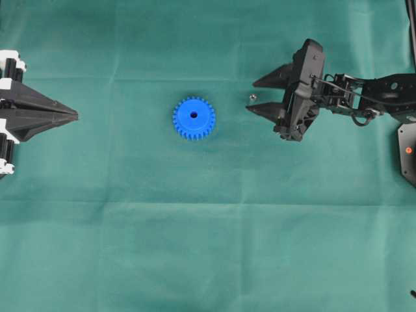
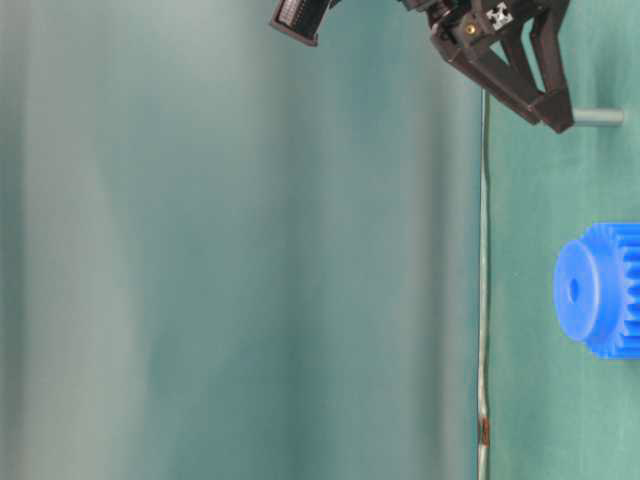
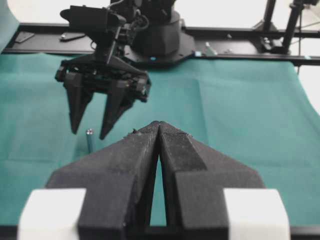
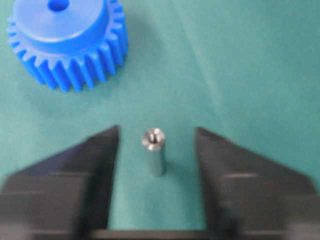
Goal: Insert the shaft placed at a random location into the center hole of the medium gear at another random location.
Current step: 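Lower the right gripper around the shaft and close on it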
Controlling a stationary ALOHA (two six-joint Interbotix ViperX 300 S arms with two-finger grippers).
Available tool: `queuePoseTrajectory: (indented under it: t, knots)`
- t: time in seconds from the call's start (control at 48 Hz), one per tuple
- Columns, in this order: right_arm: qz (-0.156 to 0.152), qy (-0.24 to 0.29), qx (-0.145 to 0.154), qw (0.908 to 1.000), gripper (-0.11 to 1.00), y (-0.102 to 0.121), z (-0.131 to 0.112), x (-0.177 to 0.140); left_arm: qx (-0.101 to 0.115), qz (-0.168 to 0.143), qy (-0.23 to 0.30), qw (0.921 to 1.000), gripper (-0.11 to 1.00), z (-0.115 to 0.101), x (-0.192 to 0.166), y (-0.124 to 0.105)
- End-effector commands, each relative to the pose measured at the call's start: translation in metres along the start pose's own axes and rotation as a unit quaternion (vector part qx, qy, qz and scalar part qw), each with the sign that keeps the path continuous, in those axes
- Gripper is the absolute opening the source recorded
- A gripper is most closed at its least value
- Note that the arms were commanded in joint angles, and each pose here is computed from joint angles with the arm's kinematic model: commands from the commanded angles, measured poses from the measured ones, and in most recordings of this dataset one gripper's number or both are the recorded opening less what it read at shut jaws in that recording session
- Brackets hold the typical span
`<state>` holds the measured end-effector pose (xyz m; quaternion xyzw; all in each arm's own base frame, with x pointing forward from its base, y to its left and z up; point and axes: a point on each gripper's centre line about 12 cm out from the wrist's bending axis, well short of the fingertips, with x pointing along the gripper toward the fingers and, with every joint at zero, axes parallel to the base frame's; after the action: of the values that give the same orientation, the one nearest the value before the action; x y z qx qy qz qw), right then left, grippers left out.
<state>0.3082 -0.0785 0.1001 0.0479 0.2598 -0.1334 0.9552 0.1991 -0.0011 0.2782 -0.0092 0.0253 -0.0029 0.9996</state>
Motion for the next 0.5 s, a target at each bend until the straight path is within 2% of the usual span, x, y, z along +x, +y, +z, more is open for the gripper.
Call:
queuePoseTrajectory:
  t: [0.0,0.062,0.125,0.479]
  knots:
    - [-0.001,-0.020,0.003,0.9998,0.44,-0.0007,0.0107,0.0012,0.001,0.000,-0.008,1.0000,0.00,0.0079,0.0020,0.0001]
    - [-0.001,-0.020,0.002,0.9998,0.25,-0.0006,0.0107,0.0012,0.001,0.000,-0.008,1.0000,0.00,0.0077,0.0020,0.0001]
    - [-0.001,-0.021,0.002,0.9998,0.14,-0.0006,0.0111,0.0009,0.001,0.000,-0.006,1.0000,0.00,0.0074,0.0020,0.0001]
    - [-0.001,-0.023,0.002,0.9997,0.13,-0.0005,0.0131,0.0002,0.001,0.001,-0.003,1.0000,0.00,0.0066,0.0020,0.0001]
